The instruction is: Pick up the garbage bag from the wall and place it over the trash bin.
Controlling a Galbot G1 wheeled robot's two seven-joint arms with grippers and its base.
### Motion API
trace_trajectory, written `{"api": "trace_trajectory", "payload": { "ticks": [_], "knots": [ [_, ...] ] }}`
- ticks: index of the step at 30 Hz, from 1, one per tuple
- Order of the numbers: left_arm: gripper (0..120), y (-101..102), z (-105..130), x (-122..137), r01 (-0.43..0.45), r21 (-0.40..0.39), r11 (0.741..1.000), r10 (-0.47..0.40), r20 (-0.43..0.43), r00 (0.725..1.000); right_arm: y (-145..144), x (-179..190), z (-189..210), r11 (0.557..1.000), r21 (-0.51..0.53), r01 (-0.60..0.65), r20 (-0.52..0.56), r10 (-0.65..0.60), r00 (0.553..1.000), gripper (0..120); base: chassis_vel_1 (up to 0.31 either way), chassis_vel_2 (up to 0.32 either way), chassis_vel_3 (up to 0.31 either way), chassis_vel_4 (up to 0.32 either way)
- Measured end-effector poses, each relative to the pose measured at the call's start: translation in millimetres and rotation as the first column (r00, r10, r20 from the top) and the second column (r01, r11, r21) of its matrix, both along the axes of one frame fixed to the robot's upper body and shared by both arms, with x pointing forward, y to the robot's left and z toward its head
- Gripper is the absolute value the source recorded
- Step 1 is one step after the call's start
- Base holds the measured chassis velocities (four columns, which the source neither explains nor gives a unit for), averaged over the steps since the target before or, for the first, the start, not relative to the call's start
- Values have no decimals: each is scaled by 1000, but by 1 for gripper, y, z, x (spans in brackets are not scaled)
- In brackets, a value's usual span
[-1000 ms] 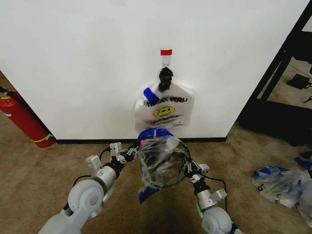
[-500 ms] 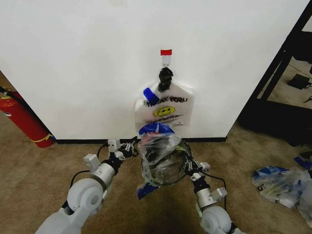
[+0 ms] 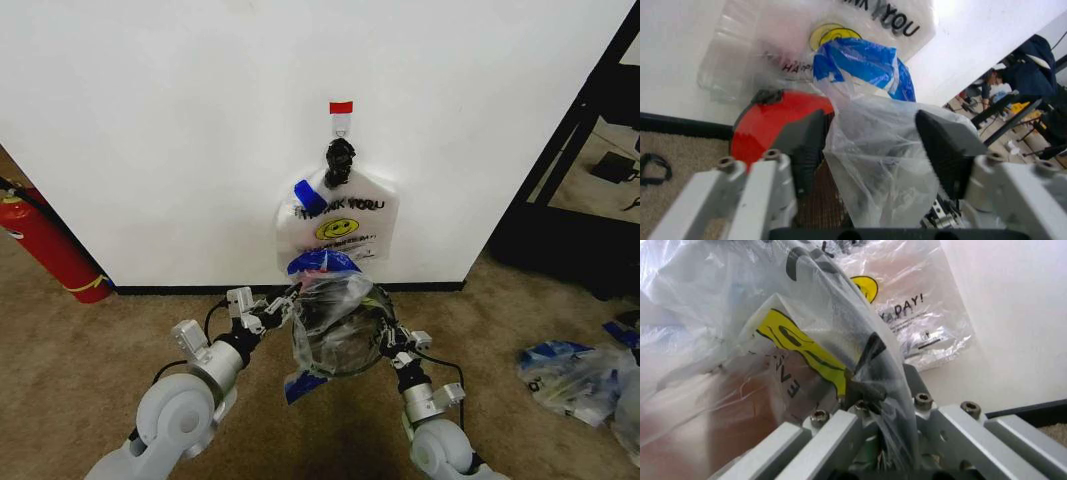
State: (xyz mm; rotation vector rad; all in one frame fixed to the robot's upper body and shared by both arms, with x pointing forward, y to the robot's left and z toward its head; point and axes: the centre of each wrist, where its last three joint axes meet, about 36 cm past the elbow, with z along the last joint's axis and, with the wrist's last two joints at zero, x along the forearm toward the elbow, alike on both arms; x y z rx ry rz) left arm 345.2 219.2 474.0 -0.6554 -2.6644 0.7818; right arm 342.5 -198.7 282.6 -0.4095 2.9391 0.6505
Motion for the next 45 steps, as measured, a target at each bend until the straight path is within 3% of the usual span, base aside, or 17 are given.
{"api": "trace_trajectory", "payload": {
  "ticks": [4, 7, 27, 41, 45],
  "knots": [
    [79, -1, 1, -1, 15, -1, 1000, -15, -16, 1000, -1, 0, 1, 1000, -1, 0, 3, 0, 1000, 0, 0, 0, 0, 0],
    [73, -1, 0, -1, 18, -4, 1000, -18, -20, 1000, -1, 0, 1, 1000, 0, 0, 4, 0, 1000, 0, 0, 0, 0, 0],
    [0, 1, -5, 4, 36, -68, 997, -38, -22, 999, -2, 4, 4, 1000, 6, 2, 11, -2, 1000, 0, 0, 0, 0, 0],
    [0, 2, -5, 8, 42, -98, 994, -40, 17, 999, -4, 4, 2, 1000, -2, 6, 7, -6, 1000, 0, 0, 0, 0, 0],
    [0, 7, -15, 14, 22, -46, 999, -20, 47, 999, -2, 3, 4, 1000, 14, 7, 8, -7, 1000, 0, 0, 0, 0, 0]
  ]
}}
